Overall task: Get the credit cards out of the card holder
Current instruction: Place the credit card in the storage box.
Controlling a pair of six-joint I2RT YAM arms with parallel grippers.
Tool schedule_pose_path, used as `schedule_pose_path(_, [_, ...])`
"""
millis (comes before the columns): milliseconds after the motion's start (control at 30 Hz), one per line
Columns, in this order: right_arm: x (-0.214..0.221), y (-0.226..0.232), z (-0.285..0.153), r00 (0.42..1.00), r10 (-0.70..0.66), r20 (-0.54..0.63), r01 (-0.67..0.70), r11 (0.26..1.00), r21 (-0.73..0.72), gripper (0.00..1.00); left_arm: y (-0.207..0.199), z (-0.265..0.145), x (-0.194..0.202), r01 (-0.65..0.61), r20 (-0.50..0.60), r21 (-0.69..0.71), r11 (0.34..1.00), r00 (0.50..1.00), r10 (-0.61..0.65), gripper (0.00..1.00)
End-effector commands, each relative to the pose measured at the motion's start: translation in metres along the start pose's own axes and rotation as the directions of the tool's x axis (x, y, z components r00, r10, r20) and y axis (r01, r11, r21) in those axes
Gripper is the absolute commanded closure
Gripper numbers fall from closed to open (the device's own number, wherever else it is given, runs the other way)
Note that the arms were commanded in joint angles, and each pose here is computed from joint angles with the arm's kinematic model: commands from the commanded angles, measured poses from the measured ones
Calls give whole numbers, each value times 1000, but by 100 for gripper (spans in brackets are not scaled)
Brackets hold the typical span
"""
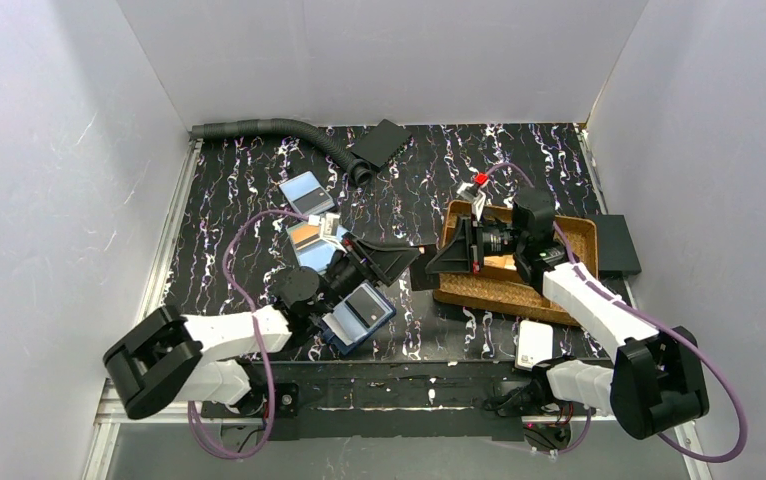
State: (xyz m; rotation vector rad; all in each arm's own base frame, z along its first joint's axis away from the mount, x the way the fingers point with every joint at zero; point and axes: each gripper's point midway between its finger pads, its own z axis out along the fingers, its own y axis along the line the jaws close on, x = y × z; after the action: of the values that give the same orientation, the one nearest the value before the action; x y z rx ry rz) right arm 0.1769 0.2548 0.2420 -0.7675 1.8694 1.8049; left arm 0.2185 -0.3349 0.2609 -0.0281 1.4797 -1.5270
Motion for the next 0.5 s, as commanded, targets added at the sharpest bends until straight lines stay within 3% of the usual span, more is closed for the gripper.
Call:
schedule_pose_path(0, [-7,15,-10,966,-256,-36,255,967,-27,99,1,-19,-12,-120,10,-40,992,993,121,21])
schedule_pose_path(67, [-10,12,-19,954,-297,-38,297,955,3,99,10,-33,-12,-149,-12,-86,985,989,148,5])
schedule_pose_path(100, [-14,12,-24,947,-320,-35,320,947,17,99,13,-41,-13,-155,-13,-102,983,988,154,2])
schedule_pose_path(200, [-25,-2,-40,919,-388,-66,393,911,124,99,26,-65,-17,-167,-21,-168,972,986,165,2])
schedule_pose_path(300, [-28,-23,-55,883,-421,-208,464,851,246,99,30,-85,-21,-186,-36,-190,964,983,182,2])
schedule_pose_path(467, [-51,-55,-90,770,-450,-453,620,697,361,99,35,-99,-24,-306,-139,-216,927,950,281,2])
